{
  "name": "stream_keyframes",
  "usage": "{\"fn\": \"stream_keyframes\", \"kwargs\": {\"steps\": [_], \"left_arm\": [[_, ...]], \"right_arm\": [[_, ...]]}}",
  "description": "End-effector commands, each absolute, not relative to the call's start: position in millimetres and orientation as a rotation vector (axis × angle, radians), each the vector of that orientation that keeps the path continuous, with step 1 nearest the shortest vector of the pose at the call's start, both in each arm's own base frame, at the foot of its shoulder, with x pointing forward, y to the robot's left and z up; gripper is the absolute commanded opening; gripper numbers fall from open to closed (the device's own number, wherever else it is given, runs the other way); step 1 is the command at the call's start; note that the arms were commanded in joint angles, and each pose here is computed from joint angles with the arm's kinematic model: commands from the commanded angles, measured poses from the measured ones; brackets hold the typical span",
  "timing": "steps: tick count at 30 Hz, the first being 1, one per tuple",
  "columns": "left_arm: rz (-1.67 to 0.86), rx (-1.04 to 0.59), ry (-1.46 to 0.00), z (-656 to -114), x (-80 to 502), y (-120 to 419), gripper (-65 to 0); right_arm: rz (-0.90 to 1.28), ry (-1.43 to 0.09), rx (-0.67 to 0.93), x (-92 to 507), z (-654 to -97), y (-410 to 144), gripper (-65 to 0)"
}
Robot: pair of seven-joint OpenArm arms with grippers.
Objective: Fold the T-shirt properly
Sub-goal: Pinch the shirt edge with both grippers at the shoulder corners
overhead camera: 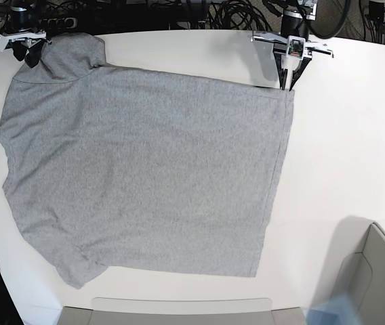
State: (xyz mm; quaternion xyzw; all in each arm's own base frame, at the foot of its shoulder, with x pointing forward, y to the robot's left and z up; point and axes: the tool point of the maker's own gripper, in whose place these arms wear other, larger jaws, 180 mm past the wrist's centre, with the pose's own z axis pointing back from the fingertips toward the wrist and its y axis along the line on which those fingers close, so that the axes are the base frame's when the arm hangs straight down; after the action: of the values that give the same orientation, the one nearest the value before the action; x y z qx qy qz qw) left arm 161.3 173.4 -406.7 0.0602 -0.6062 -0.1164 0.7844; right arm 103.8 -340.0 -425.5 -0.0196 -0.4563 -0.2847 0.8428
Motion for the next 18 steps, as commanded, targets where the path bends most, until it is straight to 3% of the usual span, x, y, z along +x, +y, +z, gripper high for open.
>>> {"fn": "stream_keyframes", "kwargs": {"steps": [1, 13, 15, 18], "left_arm": [[-0.255, 0.131, -1.337, -399.1, 160.6, 172.6, -55.5], [-0.257, 0.106, -1.334, -400.9, 158.2, 163.2, -55.5], [-0.257, 0.106, -1.334, -400.9, 158.2, 163.2, -55.5], [-0.257, 0.106, -1.334, -400.9, 158.2, 163.2, -55.5]], "right_arm": [[-0.525, -0.656, -0.002, 69.9, -474.2, -309.8, -36.8], [-0.418, -0.546, 0.091, 72.8, -503.3, -268.9, -37.7], [-0.399, -0.534, 0.107, 71.7, -505.5, -262.1, -43.8], [-0.364, -0.527, 0.122, 75.7, -506.1, -254.0, -58.9]]}}
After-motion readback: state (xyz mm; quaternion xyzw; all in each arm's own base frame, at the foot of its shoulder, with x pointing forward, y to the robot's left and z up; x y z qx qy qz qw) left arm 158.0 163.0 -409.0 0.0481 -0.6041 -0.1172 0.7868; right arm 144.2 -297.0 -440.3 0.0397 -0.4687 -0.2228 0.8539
